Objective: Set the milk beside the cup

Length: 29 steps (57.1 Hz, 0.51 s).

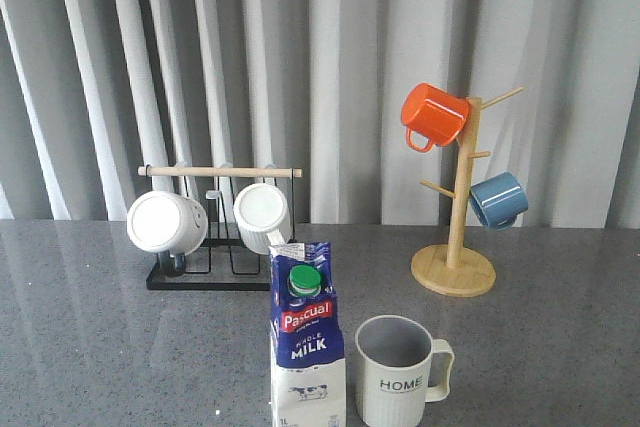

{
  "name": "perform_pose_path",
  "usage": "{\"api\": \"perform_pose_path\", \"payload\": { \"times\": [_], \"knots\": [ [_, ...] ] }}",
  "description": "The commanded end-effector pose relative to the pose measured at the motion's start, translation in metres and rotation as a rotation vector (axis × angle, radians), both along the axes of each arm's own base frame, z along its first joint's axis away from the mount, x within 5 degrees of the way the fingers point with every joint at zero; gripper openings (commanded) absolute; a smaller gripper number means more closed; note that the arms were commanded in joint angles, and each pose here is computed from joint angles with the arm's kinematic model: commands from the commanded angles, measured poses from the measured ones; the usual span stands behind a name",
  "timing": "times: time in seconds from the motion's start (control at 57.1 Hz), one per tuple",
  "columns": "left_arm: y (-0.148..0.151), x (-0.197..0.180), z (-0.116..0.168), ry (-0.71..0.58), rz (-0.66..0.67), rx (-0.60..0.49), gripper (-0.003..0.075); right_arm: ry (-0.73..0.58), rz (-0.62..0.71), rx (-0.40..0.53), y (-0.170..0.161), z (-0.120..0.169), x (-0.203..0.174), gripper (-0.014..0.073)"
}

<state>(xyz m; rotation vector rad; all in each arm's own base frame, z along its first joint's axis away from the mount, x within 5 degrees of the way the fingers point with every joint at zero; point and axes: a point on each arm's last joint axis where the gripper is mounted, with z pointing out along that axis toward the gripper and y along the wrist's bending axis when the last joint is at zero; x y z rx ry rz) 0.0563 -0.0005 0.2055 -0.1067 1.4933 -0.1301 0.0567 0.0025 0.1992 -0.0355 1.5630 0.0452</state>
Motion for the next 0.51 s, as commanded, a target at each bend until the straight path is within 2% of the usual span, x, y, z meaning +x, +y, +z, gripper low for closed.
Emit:
{"api": "perform_pose_path", "payload": {
  "times": [0.0, 0.21, 0.42, 0.49],
  "knots": [
    [-0.0007, -0.0024, 0.0118, -0.091, -0.01, -0.012, -0.0003, -0.078, 0.015, -0.008, 0.0013, 0.0038, -0.0009, -0.001],
    [-0.0007, -0.0024, 0.0118, -0.091, -0.01, -0.012, -0.0003, -0.076, 0.015, -0.002, 0.0013, 0.0037, -0.0009, -0.001],
    [-0.0007, -0.0024, 0.0118, -0.091, -0.01, -0.012, -0.0003, -0.069, 0.019, 0.119, 0.0012, 0.0037, -0.0009, -0.001],
    [-0.0007, -0.0024, 0.0118, -0.091, -0.01, -0.012, -0.0003, -0.069, 0.019, 0.115, 0.0012, 0.0037, -0.0009, -0.001]
  ]
}}
